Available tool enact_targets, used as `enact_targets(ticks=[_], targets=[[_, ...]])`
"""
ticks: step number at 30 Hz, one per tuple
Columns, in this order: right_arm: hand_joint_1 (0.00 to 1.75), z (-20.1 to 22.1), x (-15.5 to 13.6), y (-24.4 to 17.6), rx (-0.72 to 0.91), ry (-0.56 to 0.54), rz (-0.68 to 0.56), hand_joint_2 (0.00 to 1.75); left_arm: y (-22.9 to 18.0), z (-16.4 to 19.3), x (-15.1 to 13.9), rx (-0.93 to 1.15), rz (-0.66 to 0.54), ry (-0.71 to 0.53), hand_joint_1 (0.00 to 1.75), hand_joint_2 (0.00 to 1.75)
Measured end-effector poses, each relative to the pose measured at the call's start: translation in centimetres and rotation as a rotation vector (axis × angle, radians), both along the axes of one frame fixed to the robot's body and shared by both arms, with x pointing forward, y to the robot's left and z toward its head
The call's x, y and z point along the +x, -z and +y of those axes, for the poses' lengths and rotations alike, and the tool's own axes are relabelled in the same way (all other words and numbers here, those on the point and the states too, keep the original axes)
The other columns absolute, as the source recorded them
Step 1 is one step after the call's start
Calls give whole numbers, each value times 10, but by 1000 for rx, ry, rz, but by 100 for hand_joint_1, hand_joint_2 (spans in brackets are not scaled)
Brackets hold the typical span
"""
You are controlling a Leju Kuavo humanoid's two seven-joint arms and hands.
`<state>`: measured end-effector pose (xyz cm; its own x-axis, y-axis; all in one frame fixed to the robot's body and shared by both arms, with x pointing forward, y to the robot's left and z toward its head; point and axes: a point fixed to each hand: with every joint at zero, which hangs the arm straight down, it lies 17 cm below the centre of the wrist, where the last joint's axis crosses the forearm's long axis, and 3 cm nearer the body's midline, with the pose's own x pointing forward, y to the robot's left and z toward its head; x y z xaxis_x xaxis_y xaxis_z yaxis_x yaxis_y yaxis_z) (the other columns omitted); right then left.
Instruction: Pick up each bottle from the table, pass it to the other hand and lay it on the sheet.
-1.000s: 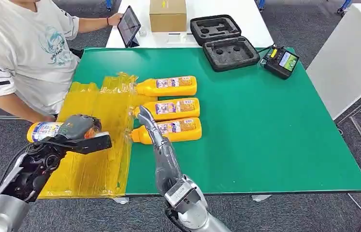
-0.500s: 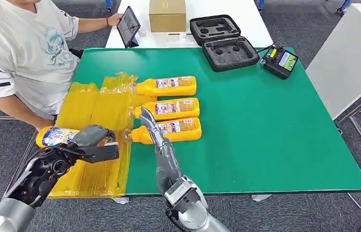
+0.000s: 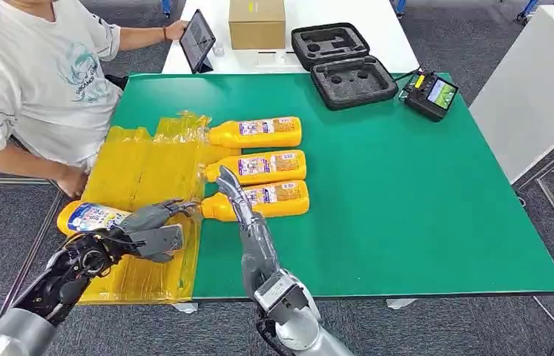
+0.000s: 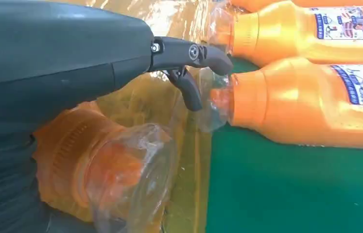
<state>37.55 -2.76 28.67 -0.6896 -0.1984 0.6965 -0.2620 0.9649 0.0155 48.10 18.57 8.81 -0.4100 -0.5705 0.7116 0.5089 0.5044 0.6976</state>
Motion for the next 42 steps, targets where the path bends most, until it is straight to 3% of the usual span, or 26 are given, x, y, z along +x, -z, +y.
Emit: enact_targets(ticks=[9,10,18,35,39,41,42], targets=[[0,1,2,6,-7,0,14,0,6,-8,-11,-94,111,32,0,175],[0,1,2,6,-7,0,15,0,6,-7,-12,-105,124,32,0,0],[0,3,5,11,-10,3,32,0,-1,-13,-22,-246,257,71,0,0],[0,4,7,21,-25,11,52,0,-14,-12,-18,-333,248,55,0,0],[0,4,7,22,-30,11,53,0,-36,-5,-7,-460,146,-11,0,0],[0,5,7,23,-31,11,54,0,-63,6,8,-491,-54,-113,0,0],[0,5,7,24,-32,11,55,0,-86,16,13,-472,-240,-184,0,0]])
